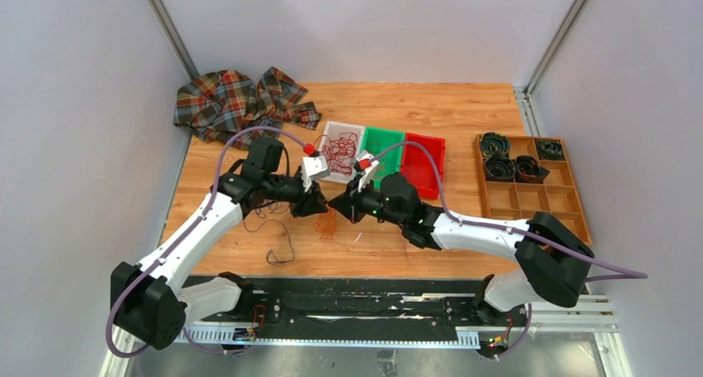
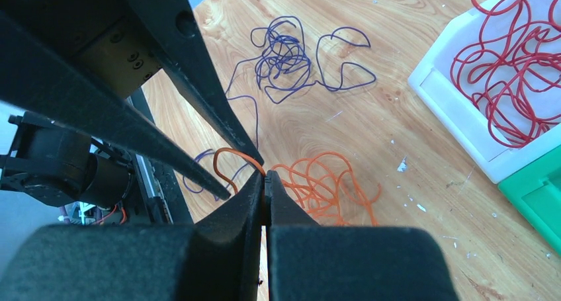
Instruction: Untangle the cables
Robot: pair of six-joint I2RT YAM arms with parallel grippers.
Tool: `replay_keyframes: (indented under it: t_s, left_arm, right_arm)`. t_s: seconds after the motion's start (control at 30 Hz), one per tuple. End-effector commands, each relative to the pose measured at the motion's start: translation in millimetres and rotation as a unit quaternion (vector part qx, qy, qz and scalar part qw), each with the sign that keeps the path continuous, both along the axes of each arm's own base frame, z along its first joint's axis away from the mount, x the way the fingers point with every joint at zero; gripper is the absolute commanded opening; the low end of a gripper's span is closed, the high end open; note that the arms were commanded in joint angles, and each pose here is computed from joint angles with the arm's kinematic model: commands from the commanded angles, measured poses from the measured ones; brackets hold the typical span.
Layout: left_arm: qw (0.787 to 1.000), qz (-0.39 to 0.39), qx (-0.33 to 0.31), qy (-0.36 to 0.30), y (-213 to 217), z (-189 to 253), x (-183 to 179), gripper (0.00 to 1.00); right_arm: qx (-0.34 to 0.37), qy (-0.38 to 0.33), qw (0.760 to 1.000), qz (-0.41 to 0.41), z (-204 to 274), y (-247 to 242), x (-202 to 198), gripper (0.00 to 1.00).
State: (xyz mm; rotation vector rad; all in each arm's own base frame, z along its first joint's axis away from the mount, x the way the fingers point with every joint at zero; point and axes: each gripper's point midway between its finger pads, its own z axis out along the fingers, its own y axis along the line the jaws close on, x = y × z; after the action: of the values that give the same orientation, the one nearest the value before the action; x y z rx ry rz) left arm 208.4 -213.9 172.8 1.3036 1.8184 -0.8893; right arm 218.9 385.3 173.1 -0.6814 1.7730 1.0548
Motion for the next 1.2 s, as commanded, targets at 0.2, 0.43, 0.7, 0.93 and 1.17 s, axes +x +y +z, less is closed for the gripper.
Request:
replay_keyframes:
  t_s: [0.2,0.43,0.7,0.93,1.17]
  left_arm:
    - [0.994,0.100,-0.017,-0.045,1.5,37.8,35.3,0.07]
    - [0.986,0.126,-0.015,-0.106,11.2,62.1,44.3,0.01]
    - [0.982,0.142,0.006,-0.121,11.9,86.4,32.1,0.01]
    - [0.985,0.135,-0.009,-0.109,8.6,104.0,18.8,0.01]
    - [0.984,0.131,-0.006,-0.124,10.2,113.1,17.5,0.01]
  right_arm:
    - [0.024,-0.005,1.000,-0.011,15.3,-12.6,-2.7,0.01]
    - [0.037,-0.007,0.999,-0.011,26.8,-12.9,-4.4,0.01]
    - [0.046,-0.050,0.993,-0.097,55.7,-21.6,15.2,0.55]
    - [0.063,-0.071,0.988,-0.125,78.7,-19.1,23.7,0.62]
    - [0.078,-0.077,0.988,-0.112,89.6,-16.2,14.3,0.62]
